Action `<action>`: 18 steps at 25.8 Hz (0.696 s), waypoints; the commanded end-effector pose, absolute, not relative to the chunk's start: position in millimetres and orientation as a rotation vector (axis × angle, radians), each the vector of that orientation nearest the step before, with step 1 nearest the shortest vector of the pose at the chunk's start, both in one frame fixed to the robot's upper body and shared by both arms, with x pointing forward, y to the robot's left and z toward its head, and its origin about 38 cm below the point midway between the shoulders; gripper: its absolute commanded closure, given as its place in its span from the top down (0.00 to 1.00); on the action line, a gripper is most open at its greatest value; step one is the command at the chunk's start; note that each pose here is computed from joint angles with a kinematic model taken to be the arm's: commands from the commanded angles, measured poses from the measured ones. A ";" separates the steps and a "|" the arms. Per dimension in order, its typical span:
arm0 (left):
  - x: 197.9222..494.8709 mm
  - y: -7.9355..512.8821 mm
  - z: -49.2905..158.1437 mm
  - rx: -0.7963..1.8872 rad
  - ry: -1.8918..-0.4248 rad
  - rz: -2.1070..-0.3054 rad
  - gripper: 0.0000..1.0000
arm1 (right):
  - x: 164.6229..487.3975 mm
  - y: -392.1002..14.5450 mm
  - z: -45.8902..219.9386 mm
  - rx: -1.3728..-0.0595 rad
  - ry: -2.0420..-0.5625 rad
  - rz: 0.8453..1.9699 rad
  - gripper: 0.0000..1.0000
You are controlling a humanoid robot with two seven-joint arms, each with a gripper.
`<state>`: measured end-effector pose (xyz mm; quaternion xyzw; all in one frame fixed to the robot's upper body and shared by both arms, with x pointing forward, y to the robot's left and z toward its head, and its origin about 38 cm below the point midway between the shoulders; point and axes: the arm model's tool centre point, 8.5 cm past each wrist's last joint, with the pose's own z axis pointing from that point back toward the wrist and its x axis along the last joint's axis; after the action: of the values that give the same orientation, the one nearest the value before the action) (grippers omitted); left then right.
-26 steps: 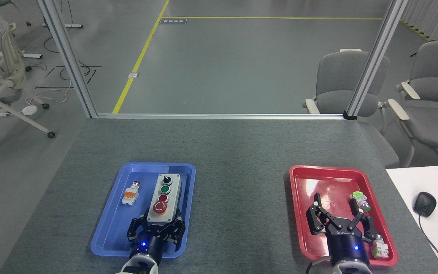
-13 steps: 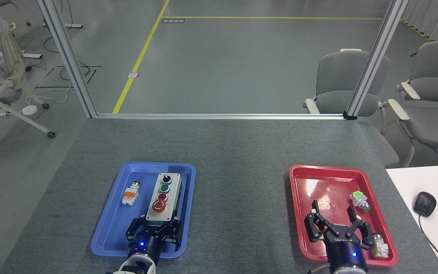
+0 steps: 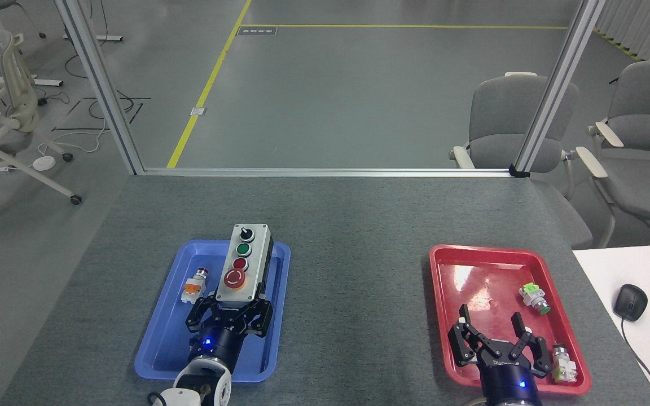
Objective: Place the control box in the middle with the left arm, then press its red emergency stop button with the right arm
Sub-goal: 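Drag the control box out of the blue tray toward the table middle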
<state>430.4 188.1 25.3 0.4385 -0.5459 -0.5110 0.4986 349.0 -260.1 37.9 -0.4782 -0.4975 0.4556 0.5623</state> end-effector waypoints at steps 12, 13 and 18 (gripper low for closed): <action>393.1 59.7 17.1 0.914 -1.402 -1.293 0.00 | 345.7 -262.9 35.4 -1.126 -1.160 1.060 0.98; 389.7 54.2 16.0 0.906 -1.410 -1.306 0.00 | 345.8 -262.8 35.4 -1.126 -1.161 1.061 0.98; 377.0 33.1 8.7 0.865 -1.431 -1.375 0.00 | 345.2 -263.4 34.9 -1.125 -1.159 1.059 0.98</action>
<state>385.3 46.0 12.5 0.3633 -0.5794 -0.5489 0.4805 345.5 -262.9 35.2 -0.4792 -0.4940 0.4516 0.5678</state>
